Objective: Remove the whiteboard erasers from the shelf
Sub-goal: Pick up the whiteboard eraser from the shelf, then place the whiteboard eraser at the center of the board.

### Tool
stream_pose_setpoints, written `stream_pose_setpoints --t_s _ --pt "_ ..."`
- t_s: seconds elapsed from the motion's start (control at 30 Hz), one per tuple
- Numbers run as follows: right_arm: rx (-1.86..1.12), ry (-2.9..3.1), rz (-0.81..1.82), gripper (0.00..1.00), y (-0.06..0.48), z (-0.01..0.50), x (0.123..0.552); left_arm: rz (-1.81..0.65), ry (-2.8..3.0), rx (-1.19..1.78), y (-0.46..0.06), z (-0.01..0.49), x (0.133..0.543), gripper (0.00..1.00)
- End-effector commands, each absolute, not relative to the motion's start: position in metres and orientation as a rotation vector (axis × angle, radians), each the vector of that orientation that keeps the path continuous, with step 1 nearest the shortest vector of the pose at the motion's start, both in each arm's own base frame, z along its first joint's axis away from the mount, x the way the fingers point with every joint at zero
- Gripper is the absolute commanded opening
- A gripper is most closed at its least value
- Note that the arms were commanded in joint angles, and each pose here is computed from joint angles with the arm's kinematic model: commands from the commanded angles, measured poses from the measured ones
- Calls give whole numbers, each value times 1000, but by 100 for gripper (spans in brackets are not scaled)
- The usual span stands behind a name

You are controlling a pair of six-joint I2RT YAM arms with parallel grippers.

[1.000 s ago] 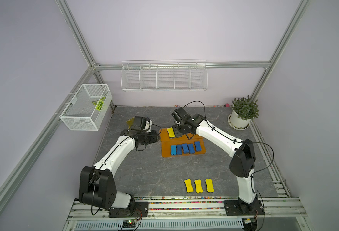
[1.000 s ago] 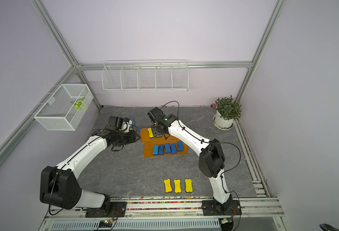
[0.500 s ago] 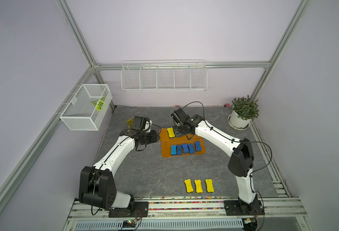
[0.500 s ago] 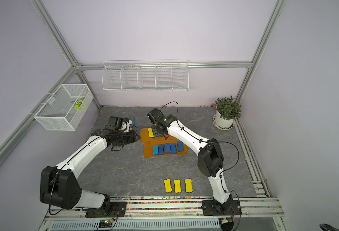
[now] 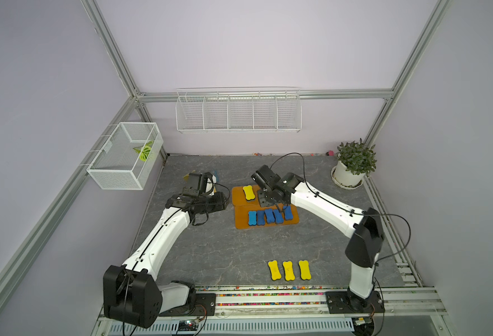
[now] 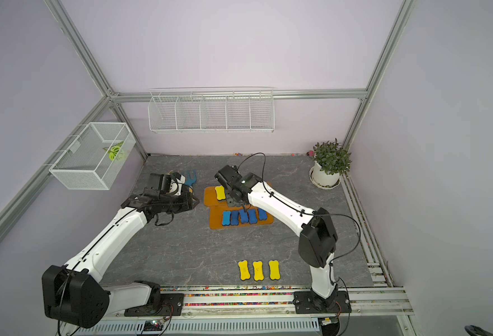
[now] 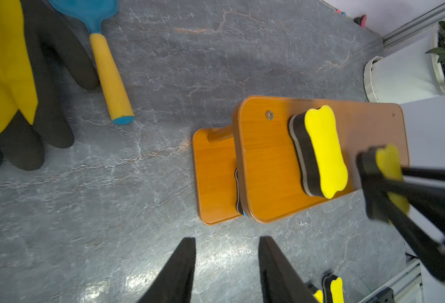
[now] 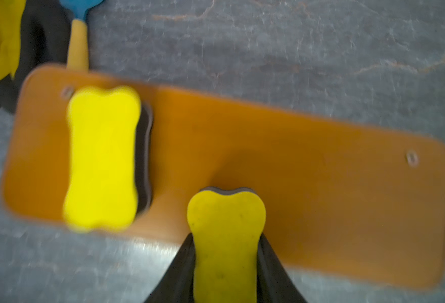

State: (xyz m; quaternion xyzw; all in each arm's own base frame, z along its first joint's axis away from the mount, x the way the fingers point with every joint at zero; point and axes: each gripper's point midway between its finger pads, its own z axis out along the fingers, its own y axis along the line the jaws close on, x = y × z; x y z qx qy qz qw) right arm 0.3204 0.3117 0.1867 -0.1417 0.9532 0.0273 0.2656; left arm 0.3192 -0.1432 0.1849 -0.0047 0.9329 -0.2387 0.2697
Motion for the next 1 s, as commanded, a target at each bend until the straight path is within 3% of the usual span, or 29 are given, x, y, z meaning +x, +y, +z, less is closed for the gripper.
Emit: stream_pose_setpoints --t_s 0.0,0.13,0.27,0.53,0.97 --pt "-340 2595 36 36 299 193 257 -591 2532 -54 -133 177 316 45" --pt "-367 2671 23 36 300 163 183 -619 2511 -43 -137 183 315 45" --pt "-443 2764 62 38 315 122 140 -633 2491 -35 -138 188 314 45" --pt "-689 2868 106 41 355 67 121 -615 2502 -35 -135 185 313 45" --pt "-688 3021 173 43 359 26 114 -587 2531 -46 -133 178 315 45"
